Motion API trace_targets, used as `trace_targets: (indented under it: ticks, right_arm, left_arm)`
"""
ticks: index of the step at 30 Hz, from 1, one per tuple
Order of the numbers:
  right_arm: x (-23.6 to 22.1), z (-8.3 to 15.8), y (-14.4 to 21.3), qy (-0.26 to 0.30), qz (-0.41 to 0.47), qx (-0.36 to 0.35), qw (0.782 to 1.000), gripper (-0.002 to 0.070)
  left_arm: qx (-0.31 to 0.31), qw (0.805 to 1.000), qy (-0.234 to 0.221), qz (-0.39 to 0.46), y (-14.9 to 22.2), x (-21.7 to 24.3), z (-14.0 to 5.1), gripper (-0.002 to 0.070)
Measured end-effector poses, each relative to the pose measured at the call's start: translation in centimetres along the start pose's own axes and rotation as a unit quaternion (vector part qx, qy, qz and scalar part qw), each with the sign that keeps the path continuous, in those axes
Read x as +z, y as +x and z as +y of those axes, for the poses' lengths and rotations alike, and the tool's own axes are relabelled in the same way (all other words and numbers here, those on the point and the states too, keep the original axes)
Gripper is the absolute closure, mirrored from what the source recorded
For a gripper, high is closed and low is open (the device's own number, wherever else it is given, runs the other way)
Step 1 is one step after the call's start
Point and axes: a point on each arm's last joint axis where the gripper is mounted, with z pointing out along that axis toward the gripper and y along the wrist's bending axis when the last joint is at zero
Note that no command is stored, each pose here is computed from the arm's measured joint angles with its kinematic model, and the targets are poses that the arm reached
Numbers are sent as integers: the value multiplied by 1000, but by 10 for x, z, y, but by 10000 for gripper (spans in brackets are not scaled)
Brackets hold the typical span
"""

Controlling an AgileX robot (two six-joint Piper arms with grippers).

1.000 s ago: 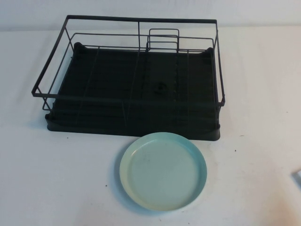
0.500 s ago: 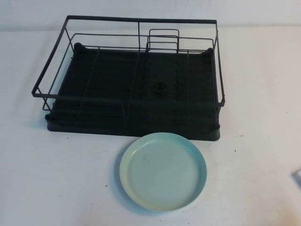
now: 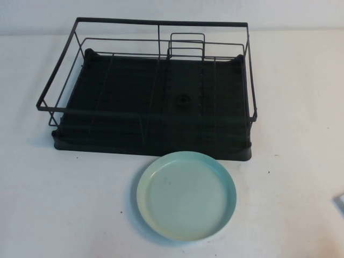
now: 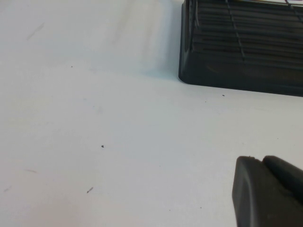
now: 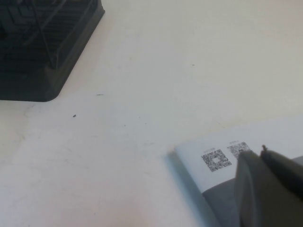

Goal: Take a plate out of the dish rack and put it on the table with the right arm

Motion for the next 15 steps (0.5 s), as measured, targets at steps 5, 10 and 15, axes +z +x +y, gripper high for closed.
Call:
trace_targets:
  ticks: [5, 10, 15]
  right_arm:
    - [0, 0, 0, 0, 0, 0, 1000, 694]
    - [0, 0, 0, -1, 0, 2, 1000, 694]
    - [0, 0, 0, -1, 1, 2, 1000, 694]
  left_arm:
    - [0, 1000, 0, 0, 0, 0, 0, 678]
    - [0, 1000, 0, 0, 0, 0, 0, 678]
    - [0, 1000, 0, 0, 0, 0, 0, 679]
